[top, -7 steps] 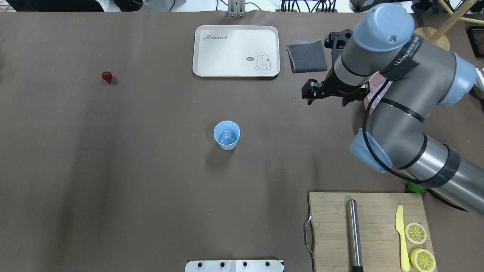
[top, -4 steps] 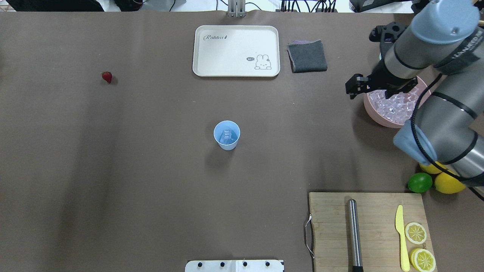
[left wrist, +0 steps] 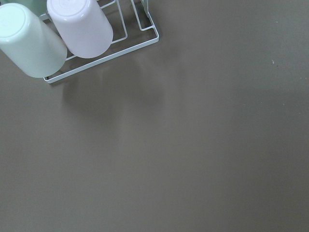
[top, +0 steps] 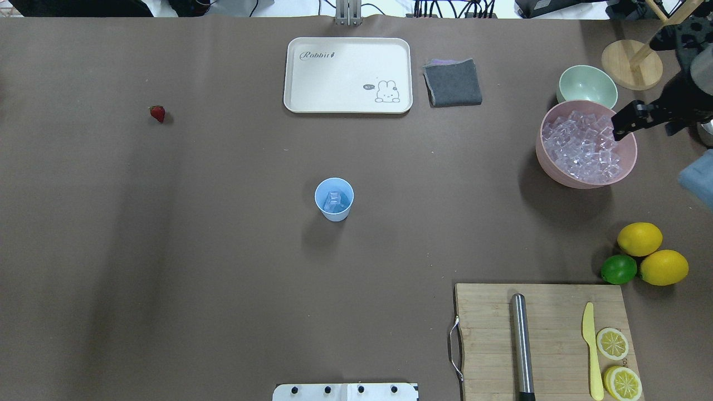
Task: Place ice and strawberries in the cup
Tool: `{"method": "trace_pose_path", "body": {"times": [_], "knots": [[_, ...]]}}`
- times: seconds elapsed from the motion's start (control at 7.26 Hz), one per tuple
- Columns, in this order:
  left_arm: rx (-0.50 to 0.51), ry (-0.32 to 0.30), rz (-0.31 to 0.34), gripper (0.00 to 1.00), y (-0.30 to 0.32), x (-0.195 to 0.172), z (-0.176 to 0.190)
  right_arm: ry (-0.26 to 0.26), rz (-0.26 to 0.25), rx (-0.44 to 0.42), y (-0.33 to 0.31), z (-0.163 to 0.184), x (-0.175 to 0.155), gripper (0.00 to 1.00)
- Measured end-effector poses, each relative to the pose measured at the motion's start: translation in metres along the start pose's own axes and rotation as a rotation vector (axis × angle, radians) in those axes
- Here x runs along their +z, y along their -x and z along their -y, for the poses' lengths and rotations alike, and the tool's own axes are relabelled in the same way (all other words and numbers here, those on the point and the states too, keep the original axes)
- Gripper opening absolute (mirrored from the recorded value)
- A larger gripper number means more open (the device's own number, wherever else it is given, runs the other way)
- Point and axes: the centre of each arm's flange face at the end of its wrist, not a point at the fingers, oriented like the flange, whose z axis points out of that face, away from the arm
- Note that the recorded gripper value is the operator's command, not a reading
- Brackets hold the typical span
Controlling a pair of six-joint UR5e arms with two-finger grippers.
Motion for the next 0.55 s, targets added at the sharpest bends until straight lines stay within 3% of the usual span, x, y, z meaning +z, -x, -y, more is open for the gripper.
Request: {"method": "trace_pose_path", "body": {"times": [0.55], "knots": [[0.021, -0.017, -0.004, 0.98, -0.012, -0.01, 0.002, 0.01, -0.044, -0.018, -0.124, -0.019, -0.007, 1.0]]}}
